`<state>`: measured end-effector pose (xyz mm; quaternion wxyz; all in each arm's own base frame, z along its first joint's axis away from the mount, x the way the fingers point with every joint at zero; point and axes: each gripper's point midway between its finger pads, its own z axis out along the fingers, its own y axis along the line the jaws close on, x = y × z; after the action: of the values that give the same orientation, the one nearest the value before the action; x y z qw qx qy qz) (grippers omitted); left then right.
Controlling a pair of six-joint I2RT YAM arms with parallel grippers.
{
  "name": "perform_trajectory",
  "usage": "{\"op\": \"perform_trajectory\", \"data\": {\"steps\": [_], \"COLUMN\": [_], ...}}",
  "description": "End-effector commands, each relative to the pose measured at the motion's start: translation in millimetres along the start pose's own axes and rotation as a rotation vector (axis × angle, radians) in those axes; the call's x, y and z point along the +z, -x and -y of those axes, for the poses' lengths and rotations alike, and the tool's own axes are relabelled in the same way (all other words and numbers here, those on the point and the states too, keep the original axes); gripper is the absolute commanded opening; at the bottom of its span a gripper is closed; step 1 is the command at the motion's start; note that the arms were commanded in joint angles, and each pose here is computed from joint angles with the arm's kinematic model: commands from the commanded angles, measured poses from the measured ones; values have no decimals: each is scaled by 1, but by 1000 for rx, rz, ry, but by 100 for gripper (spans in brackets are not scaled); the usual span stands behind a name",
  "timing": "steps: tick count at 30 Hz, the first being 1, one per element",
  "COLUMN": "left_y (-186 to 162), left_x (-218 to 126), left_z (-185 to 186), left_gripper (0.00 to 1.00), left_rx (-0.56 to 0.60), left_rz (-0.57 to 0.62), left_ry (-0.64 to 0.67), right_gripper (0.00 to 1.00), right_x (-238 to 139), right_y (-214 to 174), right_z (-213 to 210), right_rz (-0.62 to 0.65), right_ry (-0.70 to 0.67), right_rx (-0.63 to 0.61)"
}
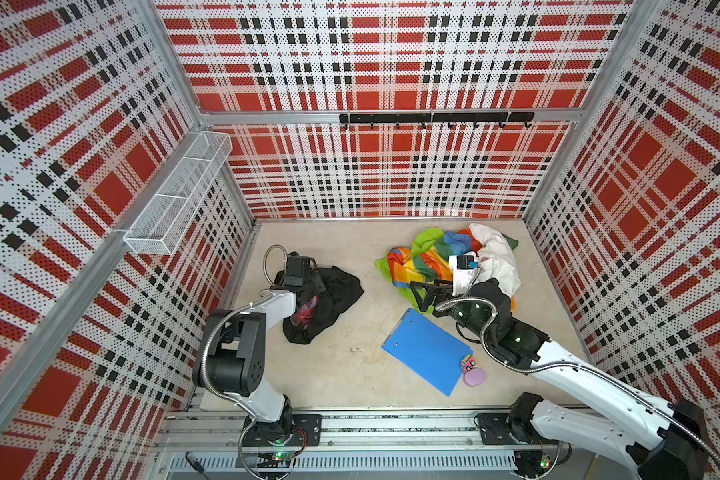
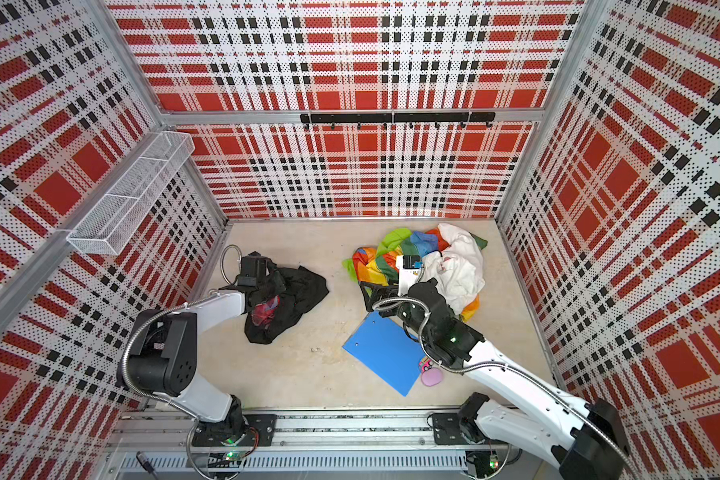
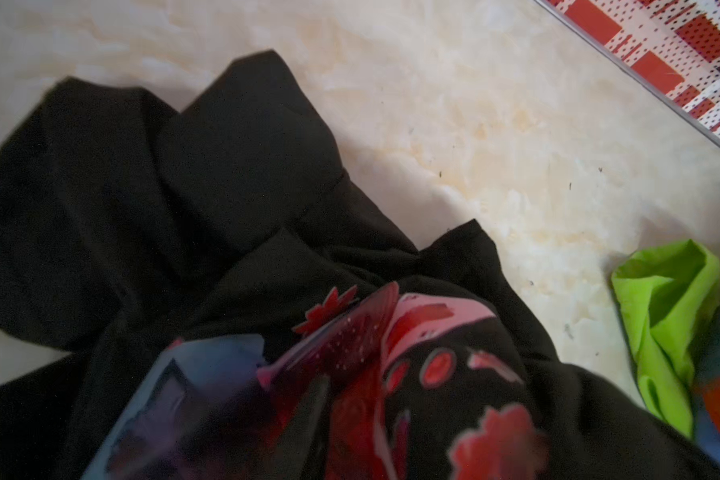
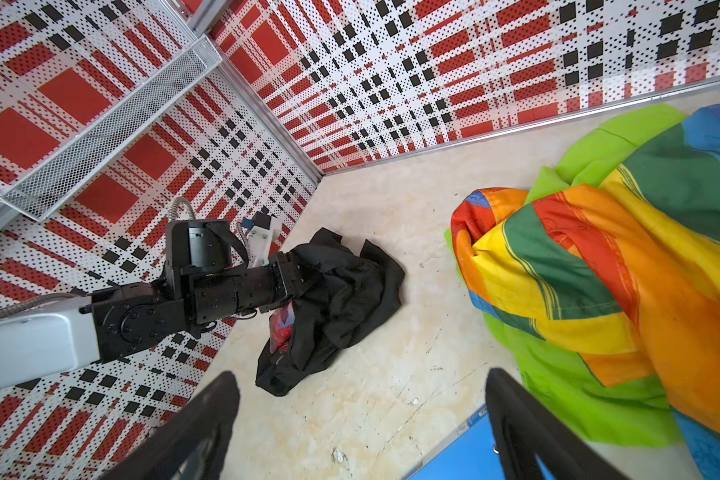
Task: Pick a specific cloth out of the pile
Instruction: 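Lower the black shirt onto the table with the left gripper and release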
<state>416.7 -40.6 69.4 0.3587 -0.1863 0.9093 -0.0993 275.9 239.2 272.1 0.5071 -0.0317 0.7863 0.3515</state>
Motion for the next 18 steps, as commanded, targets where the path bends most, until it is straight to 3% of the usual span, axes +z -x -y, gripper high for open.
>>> {"op": "perform_trajectory", "data": {"steps": [1, 5, 6, 7, 16, 18], "left_y": [6, 20, 22, 23, 59, 68], "left_x": [-3, -32, -39, -47, -130, -132], "left_z": [10, 25, 26, 27, 54, 60], "left_gripper": [50, 77, 95, 99, 100, 91], "left_rx": [3, 49, 57, 66, 96, 98], "left_rz": [14, 37, 35, 34, 177, 194], "left_ry": [-38, -77, -77, -80, -188, -198], "right_gripper": [99, 99, 99, 99, 99, 99], "right_x": [-3, -9, -9, -10, -10, -9], "right_y": [7, 9, 9, 10, 17, 18], "right_z": [-3, 0, 1, 1, -6, -8], "right_rz": [34, 46, 49, 52, 58, 60], "right_ry": [17, 4, 1, -1, 15, 20], "right_rx": [9, 7, 7, 7, -1, 0]}}
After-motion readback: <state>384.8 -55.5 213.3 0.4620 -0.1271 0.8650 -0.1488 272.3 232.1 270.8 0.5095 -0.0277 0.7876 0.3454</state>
